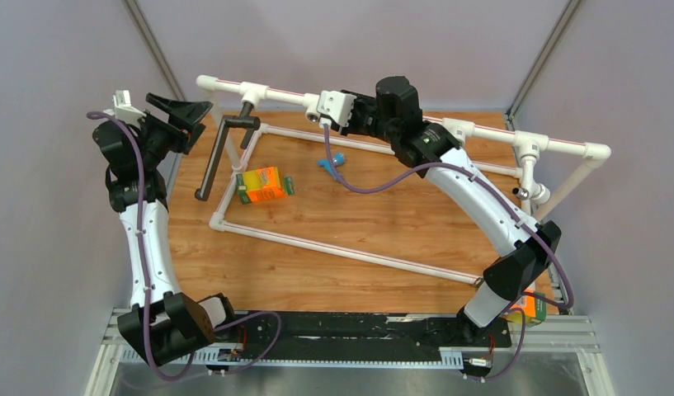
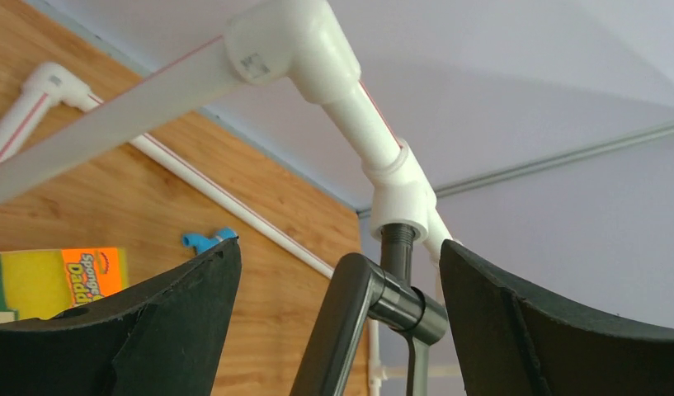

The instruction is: Install the water faucets

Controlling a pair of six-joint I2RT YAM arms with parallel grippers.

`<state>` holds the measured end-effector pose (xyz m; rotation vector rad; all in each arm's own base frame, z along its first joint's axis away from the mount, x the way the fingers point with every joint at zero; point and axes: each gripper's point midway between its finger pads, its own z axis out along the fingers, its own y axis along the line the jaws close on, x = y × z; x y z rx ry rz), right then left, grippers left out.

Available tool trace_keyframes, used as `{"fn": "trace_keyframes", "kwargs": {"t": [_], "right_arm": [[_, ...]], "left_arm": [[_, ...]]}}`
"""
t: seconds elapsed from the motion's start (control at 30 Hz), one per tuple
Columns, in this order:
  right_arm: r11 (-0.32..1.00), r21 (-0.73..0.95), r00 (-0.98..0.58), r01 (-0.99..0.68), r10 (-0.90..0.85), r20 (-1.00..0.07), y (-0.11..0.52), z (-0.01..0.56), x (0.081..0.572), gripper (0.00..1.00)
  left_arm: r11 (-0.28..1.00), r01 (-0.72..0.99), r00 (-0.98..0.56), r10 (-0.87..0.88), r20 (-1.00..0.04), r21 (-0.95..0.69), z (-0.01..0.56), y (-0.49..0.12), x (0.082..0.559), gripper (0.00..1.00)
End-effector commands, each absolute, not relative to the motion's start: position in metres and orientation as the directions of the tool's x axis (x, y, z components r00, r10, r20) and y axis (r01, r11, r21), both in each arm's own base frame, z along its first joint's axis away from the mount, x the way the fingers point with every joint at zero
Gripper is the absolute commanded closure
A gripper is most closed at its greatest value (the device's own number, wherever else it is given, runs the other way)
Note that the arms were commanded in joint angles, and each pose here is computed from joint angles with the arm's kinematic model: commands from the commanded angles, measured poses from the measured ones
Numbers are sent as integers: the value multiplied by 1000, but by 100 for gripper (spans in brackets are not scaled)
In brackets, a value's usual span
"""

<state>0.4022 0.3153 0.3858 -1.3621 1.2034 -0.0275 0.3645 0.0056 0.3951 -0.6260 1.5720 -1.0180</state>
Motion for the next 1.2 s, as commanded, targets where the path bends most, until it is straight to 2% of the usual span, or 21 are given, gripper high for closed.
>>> {"fn": "trace_keyframes", "kwargs": {"t": [0.0, 0.07, 0.47, 0.73, 1.0, 1.17], "right_arm": [[248, -584, 354, -773, -595, -721, 335, 342, 364, 100], [245, -582, 354, -775, -595, -722, 335, 341, 364, 100], [240, -578, 354, -780, -592, -724, 337, 340, 364, 100], [236, -574, 354, -784, -590, -726, 340, 338, 365, 100], [238, -578, 354, -781, -594, -722, 339, 338, 366, 100], [238, -577, 351, -781, -596, -722, 339, 337, 367, 100]], "left_arm": [[490, 330, -309, -752, -583, -807, 440, -23, 340, 4], [503, 338, -347, -719, -602, -795, 430, -26, 341, 4], [467, 292, -459, -697, -551, -835, 388, -26, 353, 7], [375, 313, -527, -696, -488, -873, 384, -40, 359, 13], [215, 336, -579, -721, -381, -917, 386, -51, 367, 19], [154, 354, -616, -703, -354, -922, 391, -65, 367, 22]]}}
